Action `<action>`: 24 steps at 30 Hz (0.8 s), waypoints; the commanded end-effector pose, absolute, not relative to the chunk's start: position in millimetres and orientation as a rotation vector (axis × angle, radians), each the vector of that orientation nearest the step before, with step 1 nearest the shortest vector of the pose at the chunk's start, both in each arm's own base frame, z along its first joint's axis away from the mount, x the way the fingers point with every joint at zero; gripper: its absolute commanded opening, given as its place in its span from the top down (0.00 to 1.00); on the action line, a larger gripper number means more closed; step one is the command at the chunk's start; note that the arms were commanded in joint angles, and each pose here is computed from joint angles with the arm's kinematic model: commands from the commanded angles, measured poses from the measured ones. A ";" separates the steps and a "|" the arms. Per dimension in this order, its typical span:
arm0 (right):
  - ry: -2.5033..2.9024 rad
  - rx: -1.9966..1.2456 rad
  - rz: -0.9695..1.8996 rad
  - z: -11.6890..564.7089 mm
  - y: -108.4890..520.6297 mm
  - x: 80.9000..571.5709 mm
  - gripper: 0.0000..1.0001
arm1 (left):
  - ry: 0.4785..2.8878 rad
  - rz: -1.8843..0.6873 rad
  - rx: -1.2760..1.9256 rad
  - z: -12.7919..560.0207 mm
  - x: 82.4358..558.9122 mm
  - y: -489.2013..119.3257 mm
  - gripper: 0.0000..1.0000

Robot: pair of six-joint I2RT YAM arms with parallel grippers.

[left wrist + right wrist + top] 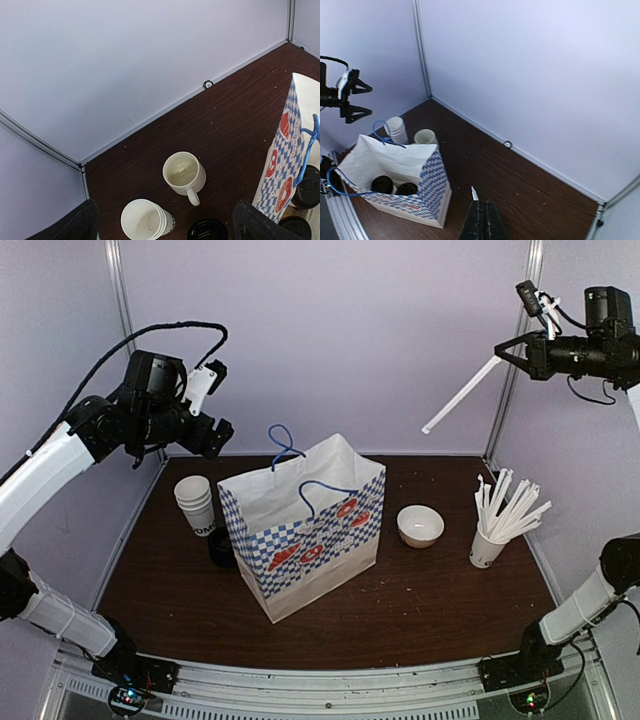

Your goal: Pack the takeout coffee

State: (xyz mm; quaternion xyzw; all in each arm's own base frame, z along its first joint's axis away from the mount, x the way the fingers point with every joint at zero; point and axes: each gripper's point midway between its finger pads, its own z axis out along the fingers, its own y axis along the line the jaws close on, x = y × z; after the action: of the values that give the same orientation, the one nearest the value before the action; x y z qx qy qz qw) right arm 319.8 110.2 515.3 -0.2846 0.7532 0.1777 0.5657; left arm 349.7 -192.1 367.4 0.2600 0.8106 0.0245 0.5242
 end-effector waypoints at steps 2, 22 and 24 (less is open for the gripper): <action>1.570 -0.760 0.862 558.6 161.5 306.1 1.00 | 1.905 0.058 0.598 377.6 351.6 -189.6 0.03; 1.749 -1.177 1.264 440.6 341.7 282.0 1.00 | 1.907 0.085 0.570 385.6 341.0 -175.1 0.03; 1.789 -1.218 1.292 419.9 357.0 275.5 1.00 | 1.909 0.085 0.570 384.8 339.7 -174.3 0.02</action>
State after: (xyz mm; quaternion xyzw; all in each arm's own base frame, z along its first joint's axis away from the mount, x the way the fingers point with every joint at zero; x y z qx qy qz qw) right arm 283.9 336.5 453.8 -0.4453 0.6618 0.4925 0.3481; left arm 342.2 -180.5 377.4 0.2492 0.8081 0.0346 0.5326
